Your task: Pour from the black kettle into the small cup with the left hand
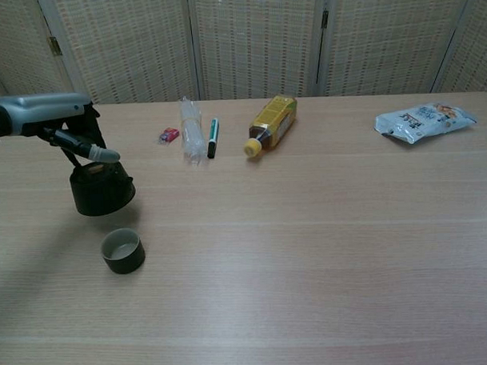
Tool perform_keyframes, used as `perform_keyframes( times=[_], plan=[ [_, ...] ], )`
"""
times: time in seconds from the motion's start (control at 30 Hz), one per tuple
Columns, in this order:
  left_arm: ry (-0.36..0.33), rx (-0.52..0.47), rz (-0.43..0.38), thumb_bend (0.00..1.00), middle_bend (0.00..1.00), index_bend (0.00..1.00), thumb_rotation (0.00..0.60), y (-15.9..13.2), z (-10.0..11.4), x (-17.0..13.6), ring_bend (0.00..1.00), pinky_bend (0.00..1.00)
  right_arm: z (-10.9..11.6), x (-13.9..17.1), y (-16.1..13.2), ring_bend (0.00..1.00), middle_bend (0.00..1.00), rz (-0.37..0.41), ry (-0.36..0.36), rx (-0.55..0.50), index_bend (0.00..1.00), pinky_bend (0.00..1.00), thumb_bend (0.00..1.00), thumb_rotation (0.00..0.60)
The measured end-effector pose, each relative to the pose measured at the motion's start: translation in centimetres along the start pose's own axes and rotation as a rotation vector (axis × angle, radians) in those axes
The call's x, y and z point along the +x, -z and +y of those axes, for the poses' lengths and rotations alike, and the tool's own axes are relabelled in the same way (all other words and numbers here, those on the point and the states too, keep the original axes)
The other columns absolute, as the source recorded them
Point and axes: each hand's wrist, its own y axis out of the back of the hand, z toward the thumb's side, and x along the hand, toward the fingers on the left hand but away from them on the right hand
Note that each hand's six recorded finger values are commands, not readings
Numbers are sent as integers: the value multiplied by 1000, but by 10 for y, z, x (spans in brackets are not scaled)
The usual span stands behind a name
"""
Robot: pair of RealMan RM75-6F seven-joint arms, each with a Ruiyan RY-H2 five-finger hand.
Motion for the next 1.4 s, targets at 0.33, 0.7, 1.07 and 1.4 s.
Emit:
perform_keyframes(
  times=[0.33,0.7,1.07,1.4],
  plan=[
    [-47,-48,32,300,1000,995,244,-2,7,-6,916,326,0,0,-1,192,78,8,-1,-10,2,3,289,600],
    [-88,-32,48,387,1000,1000,234,0,9,-11,929,368,1,3,1,191,78,11,3,-19,2,3,288,600],
    [-144,25,42,464,1000,1000,231,-2,12,-19,935,414,1,2,0,193,78,19,2,-28,2,3,289,600],
    [-162,100,-6,470,1000,1000,281,-16,11,-34,937,424,2,-2,-5,194,78,37,7,-29,2,3,288,600]
  ],
)
